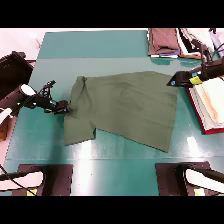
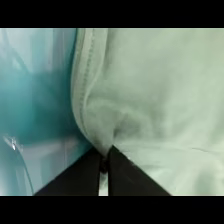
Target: Fold the shirts.
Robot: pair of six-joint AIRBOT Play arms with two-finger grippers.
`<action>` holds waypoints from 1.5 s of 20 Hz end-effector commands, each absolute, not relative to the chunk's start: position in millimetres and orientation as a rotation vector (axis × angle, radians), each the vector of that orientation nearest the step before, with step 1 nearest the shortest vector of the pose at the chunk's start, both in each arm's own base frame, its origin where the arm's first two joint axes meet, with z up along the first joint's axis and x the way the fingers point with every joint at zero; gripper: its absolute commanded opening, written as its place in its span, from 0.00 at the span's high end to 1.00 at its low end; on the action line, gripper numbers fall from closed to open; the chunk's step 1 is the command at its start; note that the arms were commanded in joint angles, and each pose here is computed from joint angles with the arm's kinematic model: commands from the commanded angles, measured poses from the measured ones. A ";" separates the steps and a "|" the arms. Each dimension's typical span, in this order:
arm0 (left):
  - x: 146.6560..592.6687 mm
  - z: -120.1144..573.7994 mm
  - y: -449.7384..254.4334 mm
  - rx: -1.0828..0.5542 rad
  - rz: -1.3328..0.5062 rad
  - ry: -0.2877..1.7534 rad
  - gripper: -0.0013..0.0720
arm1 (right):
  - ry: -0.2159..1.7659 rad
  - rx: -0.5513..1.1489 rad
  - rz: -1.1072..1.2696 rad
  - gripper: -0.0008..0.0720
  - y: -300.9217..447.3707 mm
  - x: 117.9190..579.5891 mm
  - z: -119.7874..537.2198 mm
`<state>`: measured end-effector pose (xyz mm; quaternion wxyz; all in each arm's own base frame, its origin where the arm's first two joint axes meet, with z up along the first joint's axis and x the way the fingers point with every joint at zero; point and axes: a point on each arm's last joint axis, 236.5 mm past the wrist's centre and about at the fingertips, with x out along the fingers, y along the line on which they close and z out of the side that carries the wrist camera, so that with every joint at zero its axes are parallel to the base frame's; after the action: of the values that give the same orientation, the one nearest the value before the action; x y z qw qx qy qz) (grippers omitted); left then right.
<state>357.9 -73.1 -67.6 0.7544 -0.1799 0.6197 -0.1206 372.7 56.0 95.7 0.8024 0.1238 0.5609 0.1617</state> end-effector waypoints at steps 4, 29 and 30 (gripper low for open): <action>385.9 -1.9 -76.3 -0.344 -0.304 1.186 0.95 | 1.566 0.349 0.069 0.37 -15.7 237.9 13.6; 383.3 173.6 -79.0 -0.231 -0.359 0.799 0.95 | 1.089 0.203 0.302 0.96 97.0 271.4 89.0; 375.3 224.2 -79.9 -0.198 -0.369 0.682 0.95 | 0.965 0.181 0.281 0.96 86.2 282.9 137.3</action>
<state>390.0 -78.3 134.9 0.8814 -0.1227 0.4240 -0.1681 257.2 108.8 40.9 0.7961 0.1301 0.5721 0.1484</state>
